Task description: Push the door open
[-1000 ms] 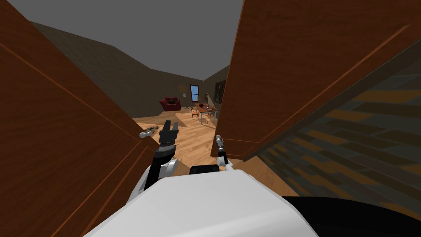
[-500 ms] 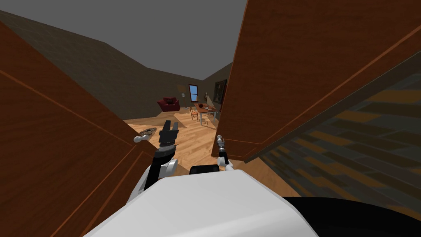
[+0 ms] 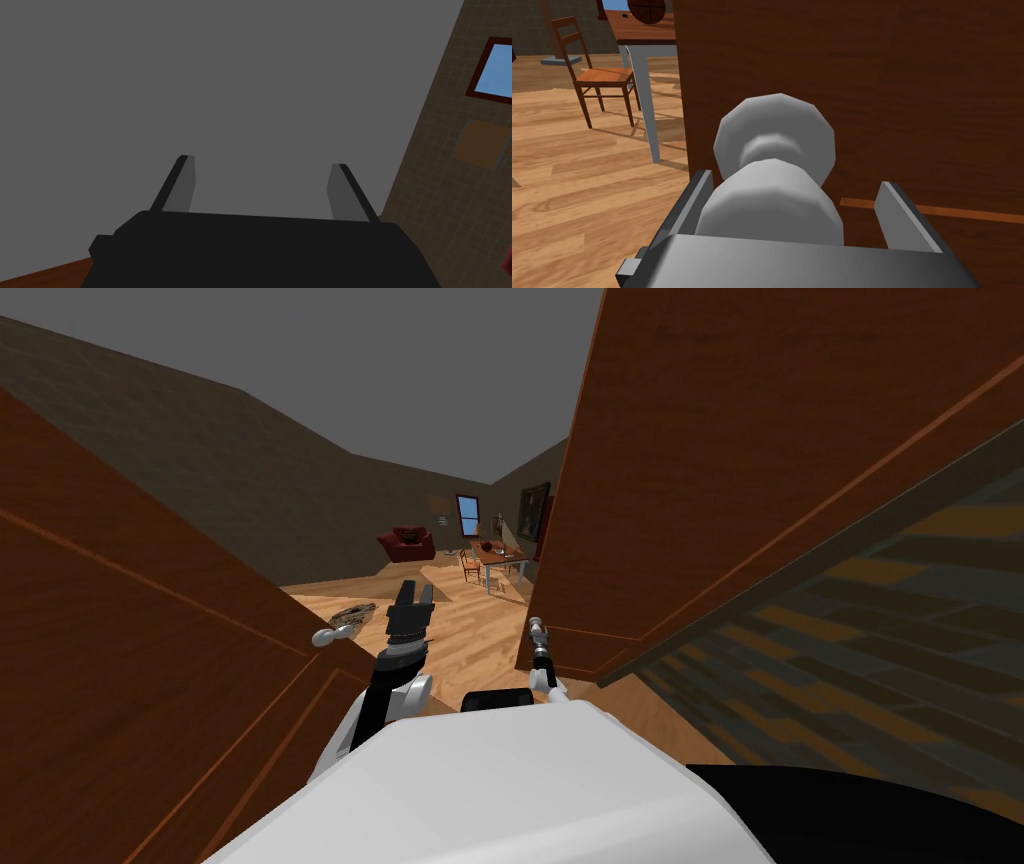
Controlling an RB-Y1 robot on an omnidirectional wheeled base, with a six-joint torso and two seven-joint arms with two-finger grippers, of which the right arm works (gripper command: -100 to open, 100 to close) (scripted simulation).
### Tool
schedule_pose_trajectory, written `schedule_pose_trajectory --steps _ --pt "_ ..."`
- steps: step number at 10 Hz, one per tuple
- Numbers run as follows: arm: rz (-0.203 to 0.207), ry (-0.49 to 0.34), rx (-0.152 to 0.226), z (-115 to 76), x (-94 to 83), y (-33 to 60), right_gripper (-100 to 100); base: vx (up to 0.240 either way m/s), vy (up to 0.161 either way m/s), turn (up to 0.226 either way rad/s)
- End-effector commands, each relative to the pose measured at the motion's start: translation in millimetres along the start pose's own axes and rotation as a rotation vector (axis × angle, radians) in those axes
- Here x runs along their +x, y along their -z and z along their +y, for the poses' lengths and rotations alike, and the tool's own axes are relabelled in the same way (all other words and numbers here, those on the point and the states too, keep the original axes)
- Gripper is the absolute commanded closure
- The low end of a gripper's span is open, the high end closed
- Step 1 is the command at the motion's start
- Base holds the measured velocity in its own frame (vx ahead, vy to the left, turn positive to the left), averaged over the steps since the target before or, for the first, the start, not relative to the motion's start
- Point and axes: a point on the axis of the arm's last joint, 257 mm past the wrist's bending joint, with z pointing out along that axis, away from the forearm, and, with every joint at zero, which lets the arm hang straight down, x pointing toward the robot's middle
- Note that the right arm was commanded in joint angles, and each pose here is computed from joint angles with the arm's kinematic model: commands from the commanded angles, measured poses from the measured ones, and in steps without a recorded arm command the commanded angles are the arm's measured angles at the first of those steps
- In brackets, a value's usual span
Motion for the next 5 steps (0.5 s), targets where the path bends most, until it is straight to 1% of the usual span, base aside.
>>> schedule_pose_trajectory --steps 1,2,5 --pt "0.019 -0.005 -0.041 15.2 6.3 -6.5 100 0.182 0.103 -0.035" --pt "0.018 -0.011 -0.054 17.5 6.0 -6.4 100 0.212 0.091 -0.07" --pt "0.012 -0.033 -0.09 22.4 4.5 -5.5 100 0.209 0.066 -0.073"
